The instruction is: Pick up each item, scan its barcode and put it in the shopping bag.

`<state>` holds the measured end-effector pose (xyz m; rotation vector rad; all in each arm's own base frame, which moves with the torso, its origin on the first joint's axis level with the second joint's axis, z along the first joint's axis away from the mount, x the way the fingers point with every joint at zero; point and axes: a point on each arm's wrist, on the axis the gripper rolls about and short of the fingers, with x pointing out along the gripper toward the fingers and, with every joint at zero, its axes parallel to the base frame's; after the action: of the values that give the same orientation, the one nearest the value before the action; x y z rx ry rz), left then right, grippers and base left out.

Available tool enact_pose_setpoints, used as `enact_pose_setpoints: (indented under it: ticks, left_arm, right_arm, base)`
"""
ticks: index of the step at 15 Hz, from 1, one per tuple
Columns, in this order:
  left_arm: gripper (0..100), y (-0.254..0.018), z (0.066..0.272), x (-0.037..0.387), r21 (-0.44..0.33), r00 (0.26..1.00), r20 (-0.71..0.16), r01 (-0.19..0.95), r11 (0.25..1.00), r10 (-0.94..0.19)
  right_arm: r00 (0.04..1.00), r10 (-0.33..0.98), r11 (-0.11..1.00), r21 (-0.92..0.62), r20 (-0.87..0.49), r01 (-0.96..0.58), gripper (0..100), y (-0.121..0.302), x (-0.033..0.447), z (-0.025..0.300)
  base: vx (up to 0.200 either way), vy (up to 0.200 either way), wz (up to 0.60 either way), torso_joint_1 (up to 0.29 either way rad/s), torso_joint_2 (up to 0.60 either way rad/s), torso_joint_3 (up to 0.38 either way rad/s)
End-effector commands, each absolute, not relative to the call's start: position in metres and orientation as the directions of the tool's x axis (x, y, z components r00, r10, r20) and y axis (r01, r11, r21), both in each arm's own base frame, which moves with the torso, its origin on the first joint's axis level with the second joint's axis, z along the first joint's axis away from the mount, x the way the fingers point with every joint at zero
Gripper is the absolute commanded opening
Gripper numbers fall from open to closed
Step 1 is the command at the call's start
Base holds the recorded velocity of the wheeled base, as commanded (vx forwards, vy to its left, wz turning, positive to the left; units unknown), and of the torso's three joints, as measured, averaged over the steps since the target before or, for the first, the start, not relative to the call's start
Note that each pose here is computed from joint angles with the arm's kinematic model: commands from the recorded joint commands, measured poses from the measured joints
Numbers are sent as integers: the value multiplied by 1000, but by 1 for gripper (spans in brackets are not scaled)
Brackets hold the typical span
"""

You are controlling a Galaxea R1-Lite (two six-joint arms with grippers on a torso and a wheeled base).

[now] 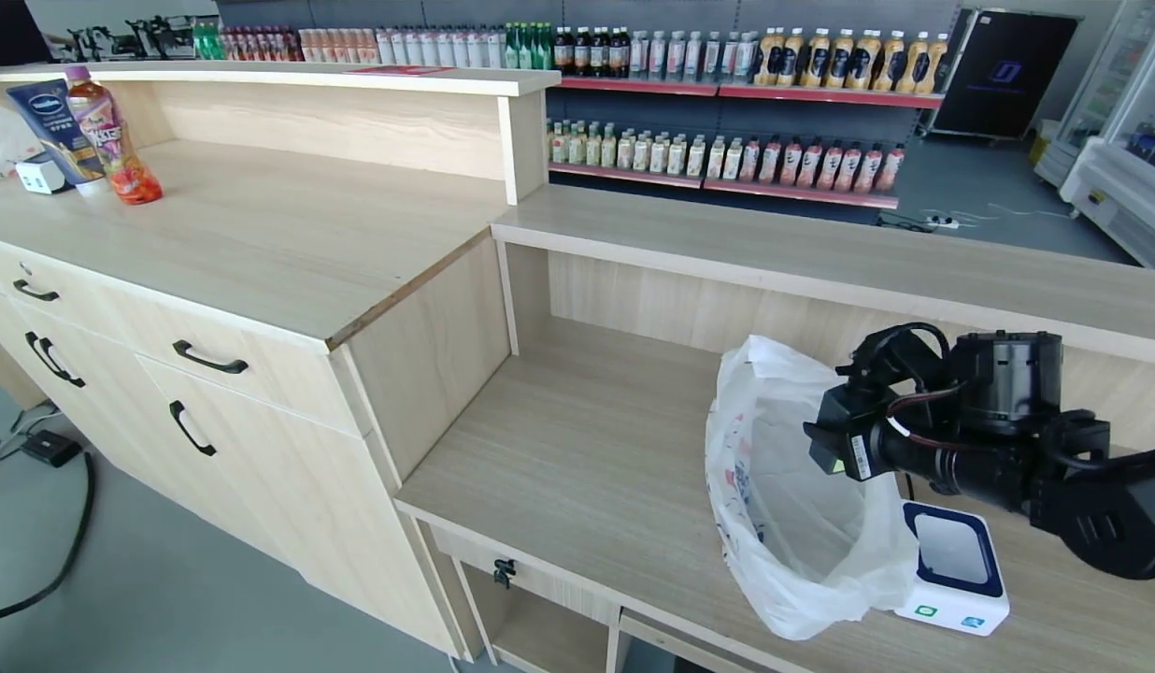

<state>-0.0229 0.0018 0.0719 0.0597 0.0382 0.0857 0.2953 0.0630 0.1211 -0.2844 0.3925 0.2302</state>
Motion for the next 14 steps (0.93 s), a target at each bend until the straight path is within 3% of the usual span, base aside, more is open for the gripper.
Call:
enact_pose_setpoints:
  ticks: [1, 14]
  left_arm:
    - [100, 2, 72, -23, 61, 996, -35, -85, 994, 87]
    - [100, 2, 72, -23, 61, 996, -35, -85, 994, 87]
  right_arm:
    - [864, 160, 930, -220, -478, -295, 0, 63, 292, 97]
    - [800, 294, 889, -159, -523, -430, 0, 67, 284, 48]
  base:
    - [0, 0, 0, 0, 0, 0]
    - [0, 0, 0, 0, 0, 0]
